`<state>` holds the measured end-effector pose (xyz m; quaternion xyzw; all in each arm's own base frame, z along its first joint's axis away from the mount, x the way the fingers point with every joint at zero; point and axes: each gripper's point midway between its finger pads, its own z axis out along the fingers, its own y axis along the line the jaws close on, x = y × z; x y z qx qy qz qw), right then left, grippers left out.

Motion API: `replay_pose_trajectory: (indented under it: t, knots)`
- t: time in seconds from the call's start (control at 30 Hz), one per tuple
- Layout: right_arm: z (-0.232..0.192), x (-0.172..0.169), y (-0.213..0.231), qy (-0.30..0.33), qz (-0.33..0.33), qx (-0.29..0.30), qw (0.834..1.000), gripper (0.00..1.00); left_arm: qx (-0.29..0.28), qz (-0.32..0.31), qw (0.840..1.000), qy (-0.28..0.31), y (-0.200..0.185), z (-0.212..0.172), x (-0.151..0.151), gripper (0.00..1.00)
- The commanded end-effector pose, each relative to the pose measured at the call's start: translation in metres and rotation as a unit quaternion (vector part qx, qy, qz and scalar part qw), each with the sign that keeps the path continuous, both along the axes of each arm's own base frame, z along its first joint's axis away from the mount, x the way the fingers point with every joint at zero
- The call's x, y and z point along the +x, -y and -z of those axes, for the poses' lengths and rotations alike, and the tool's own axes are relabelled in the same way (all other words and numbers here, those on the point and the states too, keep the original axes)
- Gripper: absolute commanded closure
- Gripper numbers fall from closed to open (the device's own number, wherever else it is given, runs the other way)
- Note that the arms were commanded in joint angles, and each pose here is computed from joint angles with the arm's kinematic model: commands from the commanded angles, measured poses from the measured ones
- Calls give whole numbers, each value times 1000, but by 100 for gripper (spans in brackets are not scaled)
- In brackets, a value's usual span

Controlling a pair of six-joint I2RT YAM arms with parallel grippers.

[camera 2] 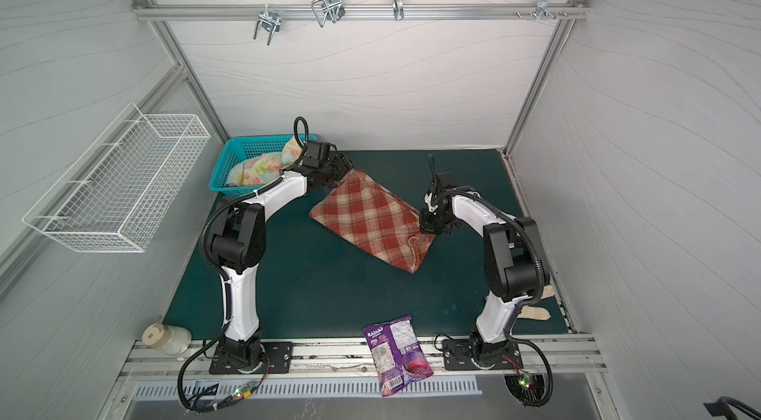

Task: Fold and stack the skirts
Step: 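Hold the folded skirt edges with both grippers and straighten the fold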

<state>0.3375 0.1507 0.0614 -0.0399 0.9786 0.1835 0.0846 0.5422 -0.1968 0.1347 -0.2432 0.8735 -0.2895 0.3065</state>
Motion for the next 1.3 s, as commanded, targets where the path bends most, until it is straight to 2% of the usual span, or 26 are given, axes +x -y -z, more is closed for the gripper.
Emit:
replay_pose_trajectory:
  t: [0.0, 0.3, 0.5, 0.57, 0.63, 0.73, 0.87, 0.9, 0.97, 1.07, 1.27]
  knots:
    - [-2, 12, 10, 16, 7, -20, 1000, 96, -12, 11, 999, 47, 2, -38, -10, 16]
    - [-3, 30, 23, 23, 12, -66, 997, 96, -1, 14, 999, 45, -9, -29, -43, 16]
    - [-11, 54, 38, 50, 34, -92, 994, 70, -1, 19, 999, 39, -13, -16, -65, 16]
    - [-18, 66, 44, 63, 44, -97, 992, 57, 1, 21, 999, 34, -15, -10, -74, 16]
    - [-29, 76, 47, 76, 54, -95, 991, 49, 3, 21, 999, 33, -18, -6, -81, 16]
    - [-51, 84, 49, 96, 57, -93, 989, 32, 4, 25, 999, 30, -18, 0, -88, 16]
    - [-69, 65, 32, 101, 51, -29, 993, 11, 2, 32, 999, 22, -17, 14, -93, 15]
    - [-71, 58, 26, 95, 47, -7, 994, 1, 1, 34, 999, 20, -16, 17, -94, 15]
    - [-68, 38, 12, 76, 41, 35, 996, 1, 3, 37, 999, 13, -15, 24, -96, 15]
    - [-62, 15, 1, 68, 38, 62, 995, 1, 13, 35, 999, 7, -18, 34, -96, 15]
    - [-46, -11, -9, 60, 39, 78, 994, 1, 30, 32, 999, -10, -22, 54, -98, 15]
